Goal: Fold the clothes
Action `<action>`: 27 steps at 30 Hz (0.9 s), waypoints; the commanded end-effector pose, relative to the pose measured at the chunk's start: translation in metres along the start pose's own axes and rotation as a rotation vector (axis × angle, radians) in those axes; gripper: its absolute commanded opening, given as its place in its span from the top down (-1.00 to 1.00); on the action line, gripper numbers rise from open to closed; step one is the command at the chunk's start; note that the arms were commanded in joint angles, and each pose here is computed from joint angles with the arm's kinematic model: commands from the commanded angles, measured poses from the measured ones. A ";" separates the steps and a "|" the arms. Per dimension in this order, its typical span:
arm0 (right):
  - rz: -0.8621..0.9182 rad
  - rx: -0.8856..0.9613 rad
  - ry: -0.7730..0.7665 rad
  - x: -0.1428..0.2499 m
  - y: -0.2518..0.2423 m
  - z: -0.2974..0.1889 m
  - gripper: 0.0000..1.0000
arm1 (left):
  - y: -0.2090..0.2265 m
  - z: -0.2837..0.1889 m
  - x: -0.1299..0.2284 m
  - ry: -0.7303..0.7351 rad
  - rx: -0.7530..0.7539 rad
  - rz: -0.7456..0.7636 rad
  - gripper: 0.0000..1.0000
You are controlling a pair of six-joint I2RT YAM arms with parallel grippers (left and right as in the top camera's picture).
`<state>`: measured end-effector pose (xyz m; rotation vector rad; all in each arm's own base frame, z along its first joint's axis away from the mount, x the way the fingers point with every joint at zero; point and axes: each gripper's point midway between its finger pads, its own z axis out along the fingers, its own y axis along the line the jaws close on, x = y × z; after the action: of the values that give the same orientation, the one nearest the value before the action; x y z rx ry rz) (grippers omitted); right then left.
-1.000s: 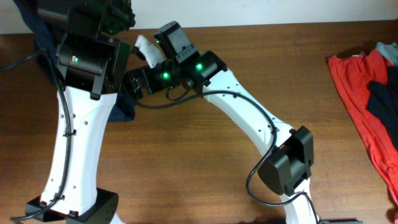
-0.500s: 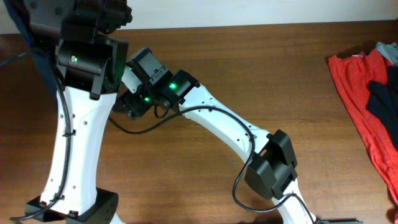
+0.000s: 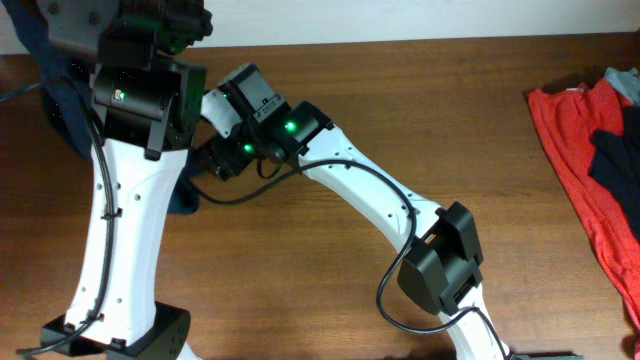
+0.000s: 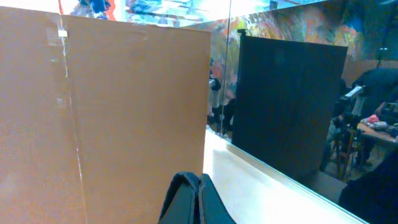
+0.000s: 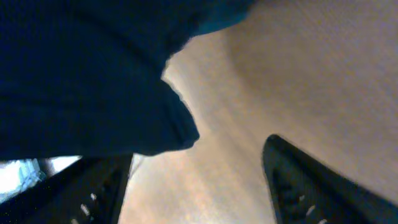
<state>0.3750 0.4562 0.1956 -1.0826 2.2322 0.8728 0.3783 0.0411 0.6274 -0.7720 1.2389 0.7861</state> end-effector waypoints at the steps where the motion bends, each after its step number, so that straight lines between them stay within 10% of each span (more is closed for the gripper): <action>1: -0.058 -0.185 0.002 0.002 0.034 0.000 -0.40 | 0.004 -0.001 -0.014 -0.030 0.025 -0.018 0.99; 12: -0.196 -0.525 -0.019 0.008 0.088 -0.020 -0.44 | 0.003 -0.001 -0.014 -0.034 0.031 -0.017 0.99; 16: -0.190 -0.515 -0.004 0.011 0.088 -0.018 0.16 | 0.003 -0.001 -0.014 -0.034 0.031 -0.017 0.99; 21: -0.059 -0.175 0.048 0.014 0.030 -0.001 0.89 | 0.002 -0.002 -0.014 -0.034 0.034 -0.003 0.99; 27: 0.068 0.343 0.061 0.015 -0.064 -0.037 0.92 | -0.005 -0.012 -0.015 -0.031 0.067 0.003 0.99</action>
<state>0.3646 0.4434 0.1856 -1.1447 2.2867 0.8470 0.3796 0.0343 0.6250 -0.7495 1.2637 0.7976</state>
